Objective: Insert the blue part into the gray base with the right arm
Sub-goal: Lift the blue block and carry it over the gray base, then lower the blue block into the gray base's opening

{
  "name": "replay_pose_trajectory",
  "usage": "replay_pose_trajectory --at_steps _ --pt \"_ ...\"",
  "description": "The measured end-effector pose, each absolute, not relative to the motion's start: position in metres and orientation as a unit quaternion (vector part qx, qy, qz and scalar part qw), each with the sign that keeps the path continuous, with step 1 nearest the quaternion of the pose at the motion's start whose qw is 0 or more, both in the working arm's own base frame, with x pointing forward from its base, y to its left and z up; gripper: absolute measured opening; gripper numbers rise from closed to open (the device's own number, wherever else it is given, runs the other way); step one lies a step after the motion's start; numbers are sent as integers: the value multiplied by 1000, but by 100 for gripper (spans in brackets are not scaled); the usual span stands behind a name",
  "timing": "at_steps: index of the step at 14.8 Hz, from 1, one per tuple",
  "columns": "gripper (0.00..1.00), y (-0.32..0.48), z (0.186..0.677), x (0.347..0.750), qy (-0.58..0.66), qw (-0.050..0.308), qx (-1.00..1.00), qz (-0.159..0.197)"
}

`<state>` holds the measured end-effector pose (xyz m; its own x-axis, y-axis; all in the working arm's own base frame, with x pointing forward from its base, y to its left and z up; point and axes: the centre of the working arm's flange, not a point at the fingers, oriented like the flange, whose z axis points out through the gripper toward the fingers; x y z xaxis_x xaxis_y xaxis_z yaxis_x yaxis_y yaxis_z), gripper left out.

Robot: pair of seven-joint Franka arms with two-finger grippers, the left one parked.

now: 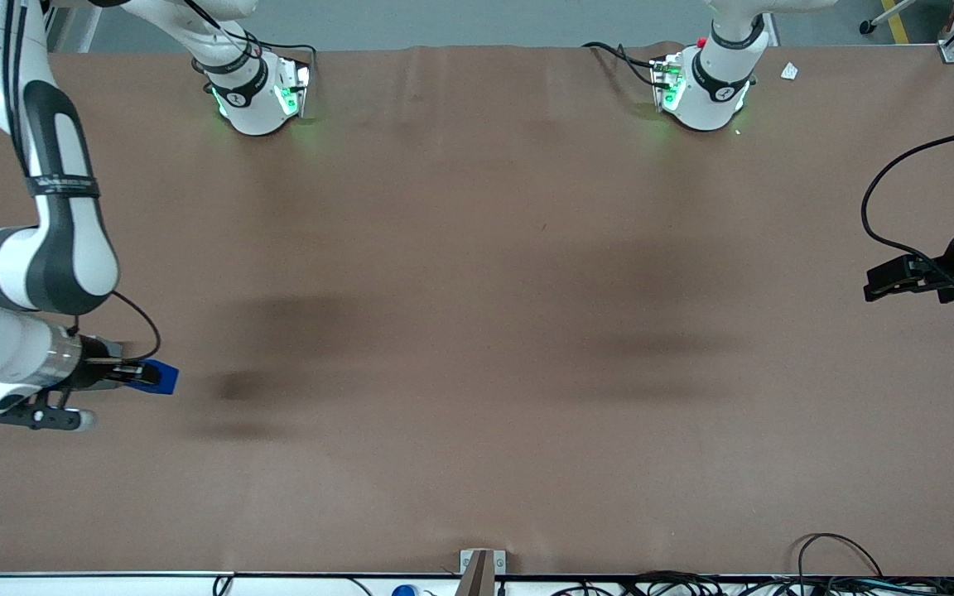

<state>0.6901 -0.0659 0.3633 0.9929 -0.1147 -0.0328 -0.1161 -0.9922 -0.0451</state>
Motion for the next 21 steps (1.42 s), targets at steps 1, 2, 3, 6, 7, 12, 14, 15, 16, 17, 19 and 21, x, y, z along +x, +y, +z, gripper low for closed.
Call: replay_pose_trajectory --at_steps 1,2,3,6,7,12,14,15,16,17,19,21 --pt "51 -80 365 689 58 24 -998 14" --pt "51 -92 365 687 55 24 -998 13" --pt "51 -103 366 686 52 24 -998 12" --pt "51 -138 365 679 42 24 -999 11" --pt "51 -151 365 677 37 25 -999 10" --pt "51 -210 365 662 23 22 -999 4" --pt "51 -227 364 658 15 19 -1000 -3" --pt "51 -235 361 656 11 19 -1000 -4" --pt "51 -241 357 654 7 20 -1000 -2" --pt "51 -247 351 652 4 21 -1000 2" --pt "51 -255 340 649 2 23 -1000 8" --pt "51 -256 333 649 1 24 -1000 11"
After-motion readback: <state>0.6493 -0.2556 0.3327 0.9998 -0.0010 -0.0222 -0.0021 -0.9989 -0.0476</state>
